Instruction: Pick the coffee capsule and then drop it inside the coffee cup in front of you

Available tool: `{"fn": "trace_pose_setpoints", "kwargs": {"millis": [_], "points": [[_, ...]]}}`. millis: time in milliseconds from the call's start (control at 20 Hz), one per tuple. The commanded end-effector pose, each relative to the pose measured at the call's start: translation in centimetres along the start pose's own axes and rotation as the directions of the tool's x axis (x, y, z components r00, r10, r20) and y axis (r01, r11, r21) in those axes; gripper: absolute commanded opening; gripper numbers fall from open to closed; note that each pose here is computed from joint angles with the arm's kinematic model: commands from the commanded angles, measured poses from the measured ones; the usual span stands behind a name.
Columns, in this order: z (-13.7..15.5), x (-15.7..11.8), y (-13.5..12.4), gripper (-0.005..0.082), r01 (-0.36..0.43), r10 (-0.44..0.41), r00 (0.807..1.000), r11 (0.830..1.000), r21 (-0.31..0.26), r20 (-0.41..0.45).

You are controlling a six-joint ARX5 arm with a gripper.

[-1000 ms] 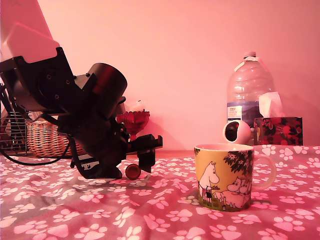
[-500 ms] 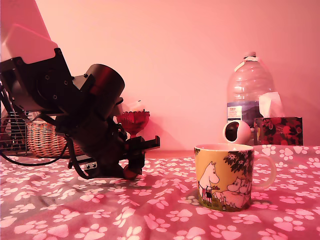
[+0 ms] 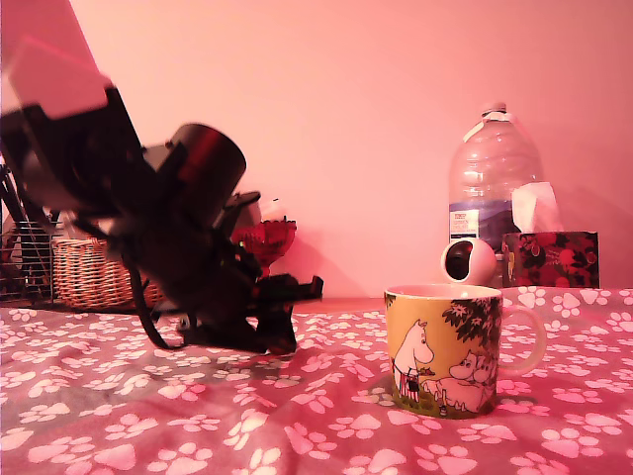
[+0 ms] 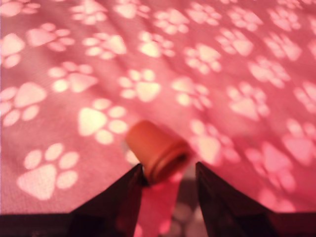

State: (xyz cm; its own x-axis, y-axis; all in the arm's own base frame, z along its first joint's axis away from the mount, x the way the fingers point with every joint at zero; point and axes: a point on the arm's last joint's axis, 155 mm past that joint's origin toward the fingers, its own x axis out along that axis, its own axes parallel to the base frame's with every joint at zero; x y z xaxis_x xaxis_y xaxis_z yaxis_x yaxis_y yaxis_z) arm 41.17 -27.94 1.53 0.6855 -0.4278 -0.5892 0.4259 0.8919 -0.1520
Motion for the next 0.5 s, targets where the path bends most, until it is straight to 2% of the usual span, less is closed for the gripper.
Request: {"fn": "trace_pose_setpoints", "kwargs": {"millis": [0,100,250,400,450], "points": [[2.0,-1.1,-0.8,0.0298,0.028,-0.030,0.999,0.998,0.051,0.036],[2.0,-1.7,-1.2,0.0298,0.047,-0.049,0.999,0.993,0.111,0.016],[1.9,-2.7,-1.6,0.0298,0.071,-0.069,0.997,0.984,0.163,-0.017],[1.5,-3.5,-1.7,0.0298,0.083,-0.073,0.996,0.966,0.246,-0.053],[1.4,-3.8,-1.8,0.0298,0.089,-0.075,0.995,0.963,0.253,-0.065]]}}
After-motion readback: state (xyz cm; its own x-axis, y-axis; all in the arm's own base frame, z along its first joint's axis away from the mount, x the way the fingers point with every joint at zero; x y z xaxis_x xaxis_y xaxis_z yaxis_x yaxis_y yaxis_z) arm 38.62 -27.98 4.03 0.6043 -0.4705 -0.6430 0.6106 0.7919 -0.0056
